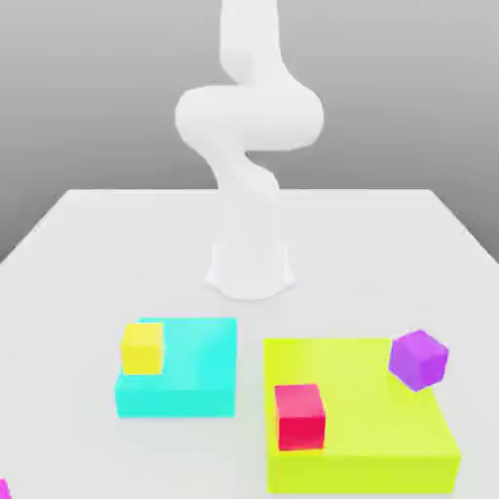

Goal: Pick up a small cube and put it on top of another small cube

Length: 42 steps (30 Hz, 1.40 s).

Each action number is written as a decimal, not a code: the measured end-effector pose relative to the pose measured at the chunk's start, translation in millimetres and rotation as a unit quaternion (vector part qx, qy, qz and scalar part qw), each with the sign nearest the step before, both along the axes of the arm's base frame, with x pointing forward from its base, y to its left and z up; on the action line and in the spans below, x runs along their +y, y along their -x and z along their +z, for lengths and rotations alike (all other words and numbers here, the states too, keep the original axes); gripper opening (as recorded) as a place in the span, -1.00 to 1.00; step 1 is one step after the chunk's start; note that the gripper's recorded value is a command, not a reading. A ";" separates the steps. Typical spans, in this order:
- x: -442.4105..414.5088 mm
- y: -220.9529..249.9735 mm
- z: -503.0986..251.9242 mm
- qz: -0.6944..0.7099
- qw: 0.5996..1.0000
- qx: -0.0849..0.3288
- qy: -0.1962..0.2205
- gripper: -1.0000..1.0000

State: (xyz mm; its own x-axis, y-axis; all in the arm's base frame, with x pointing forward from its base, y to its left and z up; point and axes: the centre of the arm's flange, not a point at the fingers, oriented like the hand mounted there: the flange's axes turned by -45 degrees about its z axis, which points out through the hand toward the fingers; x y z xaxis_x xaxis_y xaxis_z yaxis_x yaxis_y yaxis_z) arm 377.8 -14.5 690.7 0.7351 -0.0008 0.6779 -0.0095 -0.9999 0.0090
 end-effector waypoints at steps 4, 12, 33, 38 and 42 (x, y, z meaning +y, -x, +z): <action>-27.3 -48.7 -38.7 0.001 0.999 0.046 0.013 0.00; -91.0 -124.6 -133.6 0.006 0.990 0.135 0.030 0.00; -275.3 -162.6 -474.9 0.043 0.934 0.355 0.014 0.00; -282.1 -158.7 -552.3 0.046 0.930 0.364 0.011 -1.00; -281.9 -158.6 -552.4 0.046 0.930 0.364 0.010 -1.00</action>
